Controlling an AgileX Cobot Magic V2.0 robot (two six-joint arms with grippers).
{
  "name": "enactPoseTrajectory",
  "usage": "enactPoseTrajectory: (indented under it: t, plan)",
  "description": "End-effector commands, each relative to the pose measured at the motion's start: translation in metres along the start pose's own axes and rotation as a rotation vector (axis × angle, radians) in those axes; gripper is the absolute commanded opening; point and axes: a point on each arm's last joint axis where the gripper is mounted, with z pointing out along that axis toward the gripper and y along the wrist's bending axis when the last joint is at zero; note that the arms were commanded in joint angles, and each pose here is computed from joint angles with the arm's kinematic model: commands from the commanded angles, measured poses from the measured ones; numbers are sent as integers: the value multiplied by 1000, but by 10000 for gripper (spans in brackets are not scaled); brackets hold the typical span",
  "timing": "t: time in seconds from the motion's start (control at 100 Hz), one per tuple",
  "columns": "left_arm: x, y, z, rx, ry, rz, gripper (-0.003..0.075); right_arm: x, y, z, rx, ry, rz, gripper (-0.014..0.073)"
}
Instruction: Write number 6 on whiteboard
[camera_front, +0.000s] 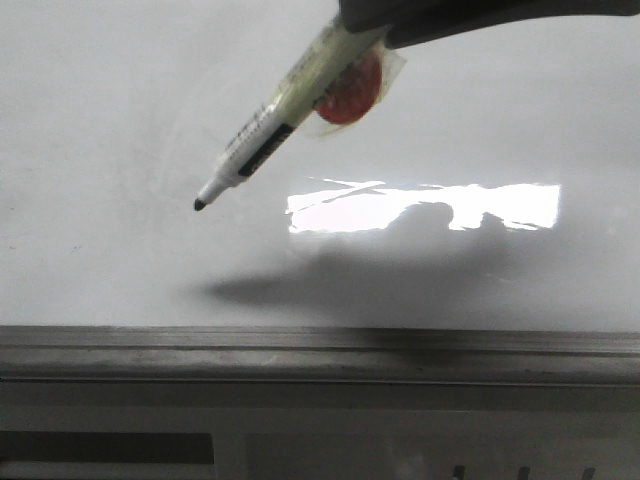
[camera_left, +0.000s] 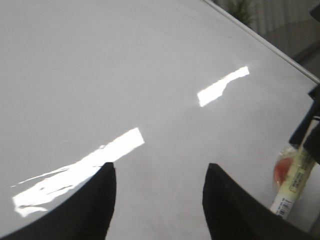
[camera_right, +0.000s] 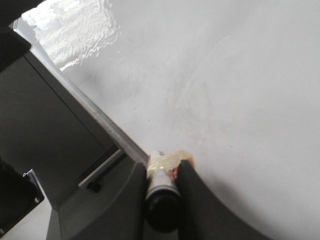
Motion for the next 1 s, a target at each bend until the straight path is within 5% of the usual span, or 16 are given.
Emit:
enactPoseTrajectory:
  t: [0.0,0.43,0.77,0.99]
  plan:
    - [-19,10,-8,-75,-106,-32,368,-30,0,-6,8,-145,13,-62]
    - [-19,20,-12,-174,-97,-44,367,-94,-28,29,151,-188,-9,-62]
    - [-14,19,-12,-165,-50,-48,367,-21,-25,69,112,93,82,-63]
    - [-14,19,-12,-165,-50,-48,367,-35,-31,41,141,1,60,-62]
